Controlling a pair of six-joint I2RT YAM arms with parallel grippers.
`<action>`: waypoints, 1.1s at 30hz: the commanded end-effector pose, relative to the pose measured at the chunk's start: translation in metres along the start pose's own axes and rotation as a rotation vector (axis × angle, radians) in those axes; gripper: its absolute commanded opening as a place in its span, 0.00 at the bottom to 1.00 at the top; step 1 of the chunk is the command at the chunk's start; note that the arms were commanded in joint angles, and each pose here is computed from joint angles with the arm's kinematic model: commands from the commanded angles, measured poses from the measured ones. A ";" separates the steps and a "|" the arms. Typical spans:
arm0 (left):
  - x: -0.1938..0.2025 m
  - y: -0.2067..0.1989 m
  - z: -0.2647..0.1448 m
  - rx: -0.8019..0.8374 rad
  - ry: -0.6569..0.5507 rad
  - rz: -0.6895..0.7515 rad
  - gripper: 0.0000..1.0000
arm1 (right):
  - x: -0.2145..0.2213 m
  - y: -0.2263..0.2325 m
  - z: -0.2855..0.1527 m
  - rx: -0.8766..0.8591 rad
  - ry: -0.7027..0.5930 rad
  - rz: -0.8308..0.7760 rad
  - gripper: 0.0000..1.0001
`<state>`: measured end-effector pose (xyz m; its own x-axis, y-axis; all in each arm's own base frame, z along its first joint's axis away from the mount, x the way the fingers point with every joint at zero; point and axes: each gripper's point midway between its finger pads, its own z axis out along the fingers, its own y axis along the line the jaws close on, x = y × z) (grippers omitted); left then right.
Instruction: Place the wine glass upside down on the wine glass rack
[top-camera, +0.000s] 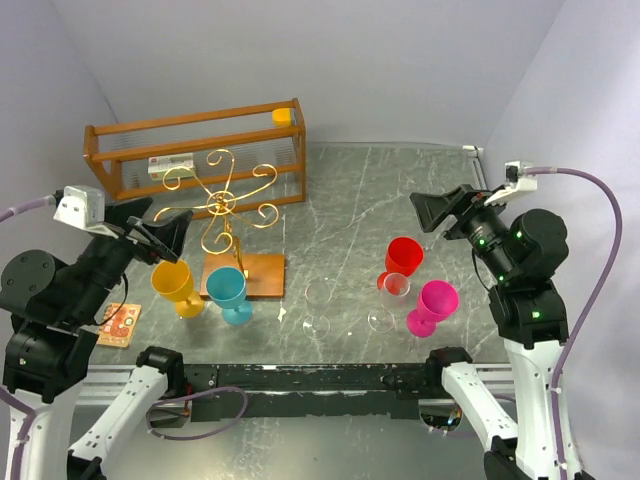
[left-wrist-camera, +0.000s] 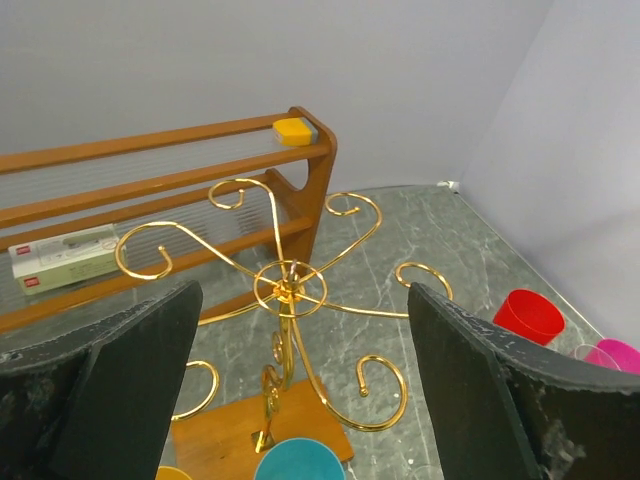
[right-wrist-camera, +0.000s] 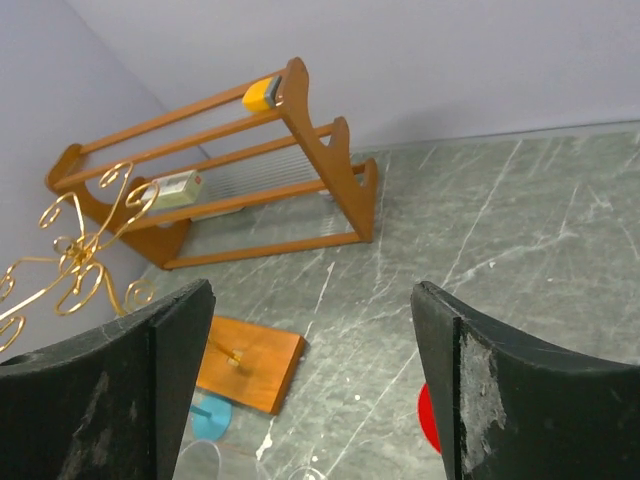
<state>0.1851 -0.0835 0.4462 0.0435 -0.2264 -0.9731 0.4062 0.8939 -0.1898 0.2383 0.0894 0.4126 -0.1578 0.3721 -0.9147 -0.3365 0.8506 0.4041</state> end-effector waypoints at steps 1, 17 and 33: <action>-0.006 -0.016 0.004 0.098 -0.031 0.023 0.96 | 0.015 0.003 0.002 -0.040 0.062 0.024 0.83; -0.006 -0.038 0.004 0.233 -0.061 0.042 0.99 | 0.072 -0.044 0.023 0.132 0.319 0.021 0.68; -0.015 -0.045 0.023 0.277 -0.088 0.011 0.98 | 0.138 -0.096 0.032 0.448 0.592 -0.035 0.53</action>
<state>0.1893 -0.1208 0.4565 0.0829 -0.2396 -0.9673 0.5939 0.7913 -0.1451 0.2826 0.0599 0.2525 -0.6463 0.2291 -0.7279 0.0549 0.9654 0.2551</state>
